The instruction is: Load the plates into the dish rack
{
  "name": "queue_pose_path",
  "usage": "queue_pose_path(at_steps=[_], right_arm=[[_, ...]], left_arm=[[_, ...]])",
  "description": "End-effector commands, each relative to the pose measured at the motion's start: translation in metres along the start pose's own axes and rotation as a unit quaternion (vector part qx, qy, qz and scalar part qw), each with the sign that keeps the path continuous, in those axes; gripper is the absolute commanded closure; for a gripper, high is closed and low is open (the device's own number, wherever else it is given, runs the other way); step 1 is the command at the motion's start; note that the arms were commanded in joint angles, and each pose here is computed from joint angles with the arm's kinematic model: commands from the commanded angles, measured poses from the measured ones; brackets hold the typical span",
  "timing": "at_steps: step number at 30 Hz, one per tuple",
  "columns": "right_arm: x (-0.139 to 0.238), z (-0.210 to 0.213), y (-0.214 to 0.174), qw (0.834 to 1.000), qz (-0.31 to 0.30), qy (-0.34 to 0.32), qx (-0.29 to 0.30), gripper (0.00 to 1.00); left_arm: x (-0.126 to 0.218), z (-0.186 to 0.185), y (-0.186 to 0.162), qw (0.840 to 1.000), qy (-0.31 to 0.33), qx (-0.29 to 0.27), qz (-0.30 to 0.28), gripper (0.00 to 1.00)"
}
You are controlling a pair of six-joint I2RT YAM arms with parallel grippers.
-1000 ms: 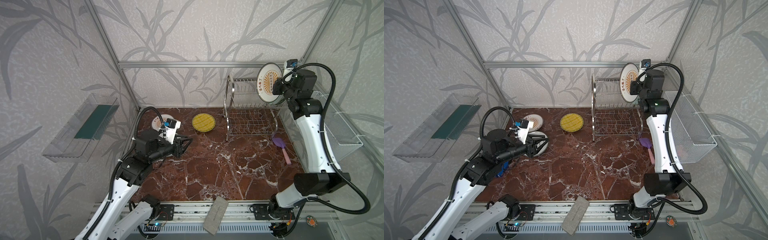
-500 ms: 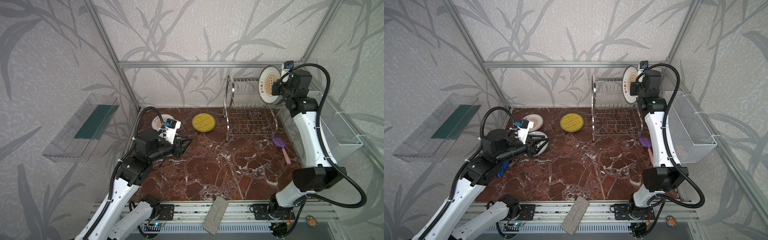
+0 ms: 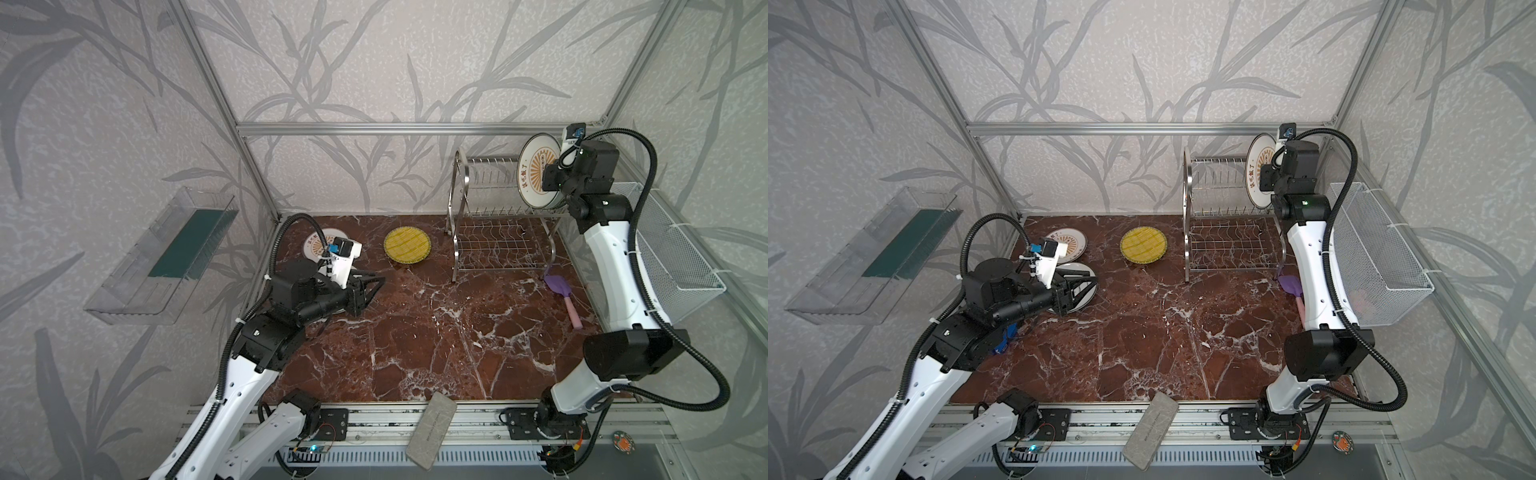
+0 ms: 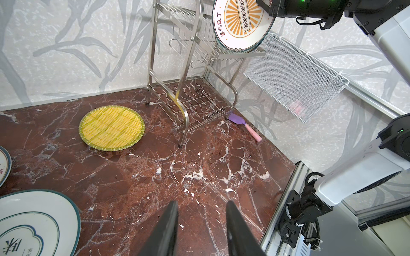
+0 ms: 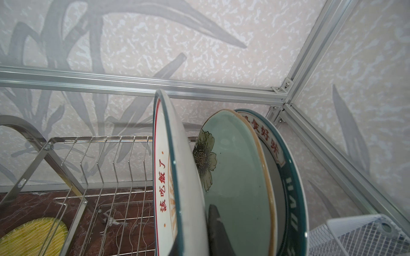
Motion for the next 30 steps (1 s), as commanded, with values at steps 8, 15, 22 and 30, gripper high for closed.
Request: queue_pose_path(at_steps=[8,15,22,30], right_arm=[[0.000,-0.008,0.019,0.999,-0.043,-0.026,-0.017,1.00],[-0.005,-0.006,0.018,0.999,-0.040,-0.032,-0.018,1.00],[-0.006,0.000,0.019,0.998,-0.042,-0.051,-0.001,1.00],[-0.017,0.006,0.008,0.997,-0.029,-0.068,0.012,1.00]], left_arm=[[0.001,-0.001,-0.004,1.000,-0.003,-0.010,0.006,0.65],[0.001,-0.002,-0.004,1.000,-0.007,-0.009,0.003,0.65],[0.002,-0.004,-0.003,1.000,-0.014,-0.008,0.001,0.65],[0.005,-0.005,-0.004,1.000,-0.013,-0.009,-0.002,0.65]])
Point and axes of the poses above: each gripper's point midway between its finger pads, its own x axis back along the fingers, its own z axis along the line the jaws close on, y = z × x, the point moved 5 cm from there along x, back along the fingers, and after that the axes turned 3 degrees about -x, right-handed, at the moved point
